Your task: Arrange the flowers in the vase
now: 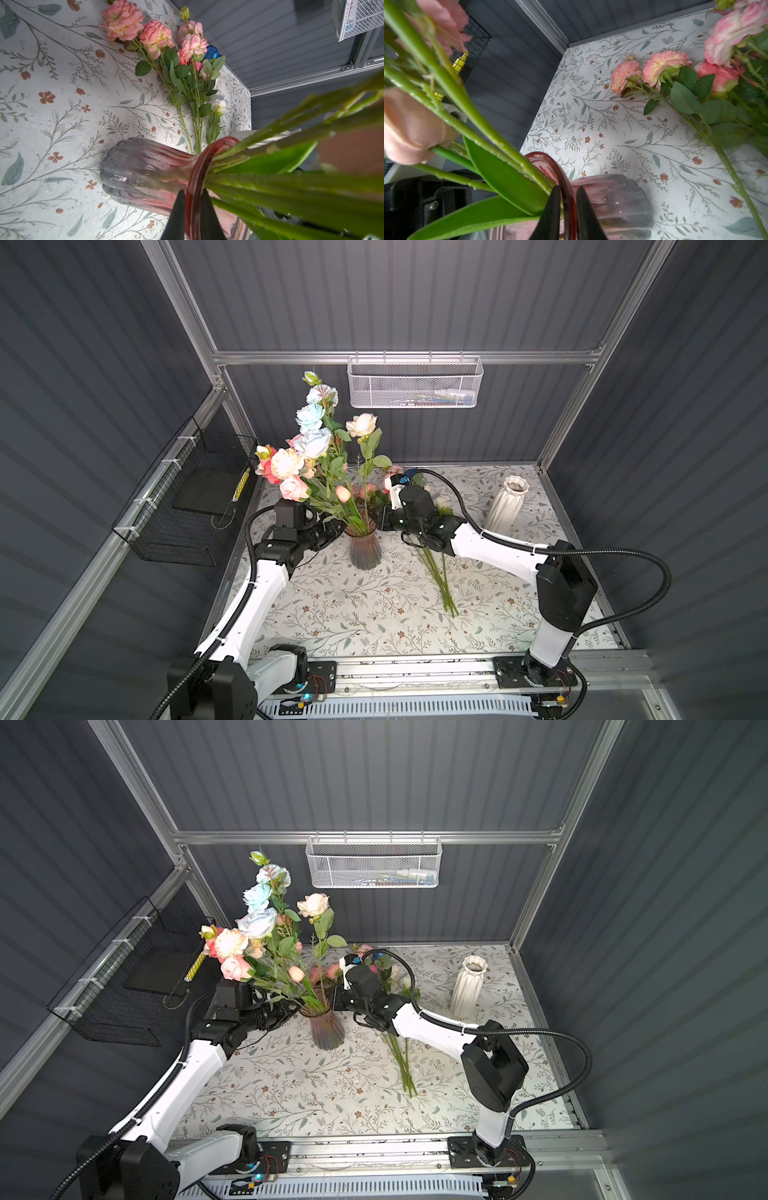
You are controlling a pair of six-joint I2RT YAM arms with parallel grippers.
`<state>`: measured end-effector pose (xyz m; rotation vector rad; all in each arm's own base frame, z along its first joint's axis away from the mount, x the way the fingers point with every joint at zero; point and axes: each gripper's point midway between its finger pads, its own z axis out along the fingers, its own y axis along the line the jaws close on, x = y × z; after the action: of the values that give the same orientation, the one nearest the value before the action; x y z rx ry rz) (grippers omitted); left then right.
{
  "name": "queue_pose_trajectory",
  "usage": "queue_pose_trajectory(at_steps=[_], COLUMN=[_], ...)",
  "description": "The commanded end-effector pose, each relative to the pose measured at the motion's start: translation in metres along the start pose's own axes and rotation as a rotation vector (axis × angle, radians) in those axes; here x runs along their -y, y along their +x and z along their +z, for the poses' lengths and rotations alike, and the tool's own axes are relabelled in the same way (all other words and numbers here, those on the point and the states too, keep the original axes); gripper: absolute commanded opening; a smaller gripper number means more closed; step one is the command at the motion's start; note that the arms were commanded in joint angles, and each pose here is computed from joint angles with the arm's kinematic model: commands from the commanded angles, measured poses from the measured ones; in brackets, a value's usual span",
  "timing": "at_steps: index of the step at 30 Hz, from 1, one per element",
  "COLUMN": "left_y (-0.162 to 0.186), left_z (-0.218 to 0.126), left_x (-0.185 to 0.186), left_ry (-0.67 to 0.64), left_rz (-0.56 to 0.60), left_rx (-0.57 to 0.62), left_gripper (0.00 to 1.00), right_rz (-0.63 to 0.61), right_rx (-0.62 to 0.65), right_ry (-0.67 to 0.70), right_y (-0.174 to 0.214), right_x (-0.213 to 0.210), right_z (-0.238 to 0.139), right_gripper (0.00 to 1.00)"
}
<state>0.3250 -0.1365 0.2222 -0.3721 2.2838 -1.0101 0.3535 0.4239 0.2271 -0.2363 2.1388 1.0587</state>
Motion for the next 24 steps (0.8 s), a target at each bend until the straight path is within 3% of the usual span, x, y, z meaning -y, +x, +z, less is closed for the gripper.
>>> queue_pose_trajectory(at_steps=[1,10,16,24], left_y=[-0.005,-0.037,-0.075,-0.103], left_z=[-0.001,-0.009,-0.025,-0.037], left_x=[0.007,-0.001,-0.011,-0.035], left_ry=[0.004,-0.091,-0.172,-0.250], left_rz=[0.067,0.108,0.126,0.110], left_rx=[-0.006,0.073,0.211,0.296], left_gripper=[0.05,0.02,0.03,0.03], right_rz=[-0.032,-0.041,-0.046,-0.062], right_rx=[-0.064,-0.065,-0.075,-0.093], right_ry=[-0.003,-0.022,-0.050,-0.085], right_y=[0.020,0.006,-0.001,-0.008], right_x=[0.000,-0.013,-0.022,-0.033], right_z=[0.016,0.040,0.065,0.097], right_gripper=[0.15,0.15,0.16,0.19])
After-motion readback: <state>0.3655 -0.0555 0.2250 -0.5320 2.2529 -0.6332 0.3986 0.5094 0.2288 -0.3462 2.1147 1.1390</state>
